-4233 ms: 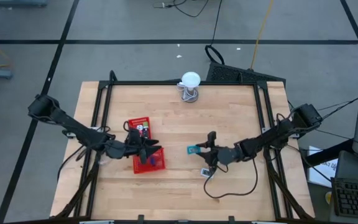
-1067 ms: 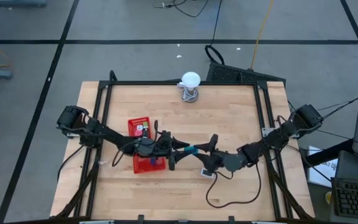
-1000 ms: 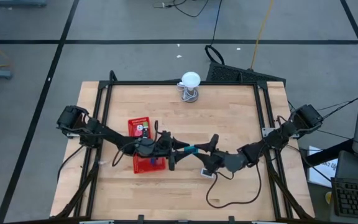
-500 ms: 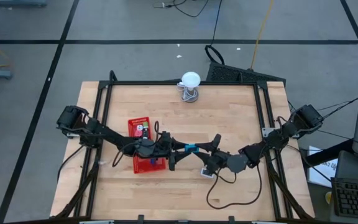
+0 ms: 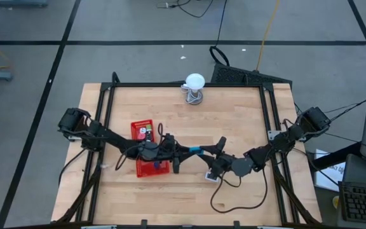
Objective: Pick & Place Office items
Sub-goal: Put the blue digital timer into the bottom red basket, then put the white digital timer into the bottom red basket
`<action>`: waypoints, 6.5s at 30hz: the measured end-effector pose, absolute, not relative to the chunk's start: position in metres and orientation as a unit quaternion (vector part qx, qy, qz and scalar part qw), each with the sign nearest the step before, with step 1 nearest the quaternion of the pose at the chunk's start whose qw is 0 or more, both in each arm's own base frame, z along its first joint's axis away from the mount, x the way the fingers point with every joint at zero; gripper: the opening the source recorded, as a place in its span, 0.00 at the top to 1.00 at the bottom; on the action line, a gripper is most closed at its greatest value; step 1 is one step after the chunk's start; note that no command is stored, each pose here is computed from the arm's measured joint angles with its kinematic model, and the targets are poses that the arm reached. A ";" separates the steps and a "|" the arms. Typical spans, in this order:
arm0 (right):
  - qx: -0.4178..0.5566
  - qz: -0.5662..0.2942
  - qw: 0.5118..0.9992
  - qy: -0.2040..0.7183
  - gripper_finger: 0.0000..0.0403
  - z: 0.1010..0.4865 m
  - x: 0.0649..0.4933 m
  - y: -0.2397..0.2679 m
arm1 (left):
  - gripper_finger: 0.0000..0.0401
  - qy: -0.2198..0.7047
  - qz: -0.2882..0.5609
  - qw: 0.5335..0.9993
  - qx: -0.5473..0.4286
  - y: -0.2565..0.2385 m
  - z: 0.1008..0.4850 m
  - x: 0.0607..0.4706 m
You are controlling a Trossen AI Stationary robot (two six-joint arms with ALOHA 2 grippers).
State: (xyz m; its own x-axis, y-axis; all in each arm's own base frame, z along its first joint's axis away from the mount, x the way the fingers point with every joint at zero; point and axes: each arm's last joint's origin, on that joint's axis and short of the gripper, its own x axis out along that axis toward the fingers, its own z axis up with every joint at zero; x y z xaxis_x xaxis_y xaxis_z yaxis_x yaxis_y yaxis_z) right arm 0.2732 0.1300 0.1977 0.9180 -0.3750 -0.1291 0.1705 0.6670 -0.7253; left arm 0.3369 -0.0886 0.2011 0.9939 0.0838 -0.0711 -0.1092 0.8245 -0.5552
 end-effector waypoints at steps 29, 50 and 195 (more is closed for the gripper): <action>-0.163 -0.163 0.967 0.106 0.36 0.219 0.224 0.108 | 0.83 0.144 0.096 0.983 -0.062 -0.154 0.228 0.242; -0.137 -0.166 0.972 0.091 0.37 0.223 0.213 0.101 | 0.84 0.110 0.168 0.962 -0.187 -0.164 0.151 0.154; -0.196 -0.069 0.968 0.140 0.64 0.191 0.267 0.103 | 0.28 0.076 0.068 0.916 -0.389 -0.091 0.195 0.350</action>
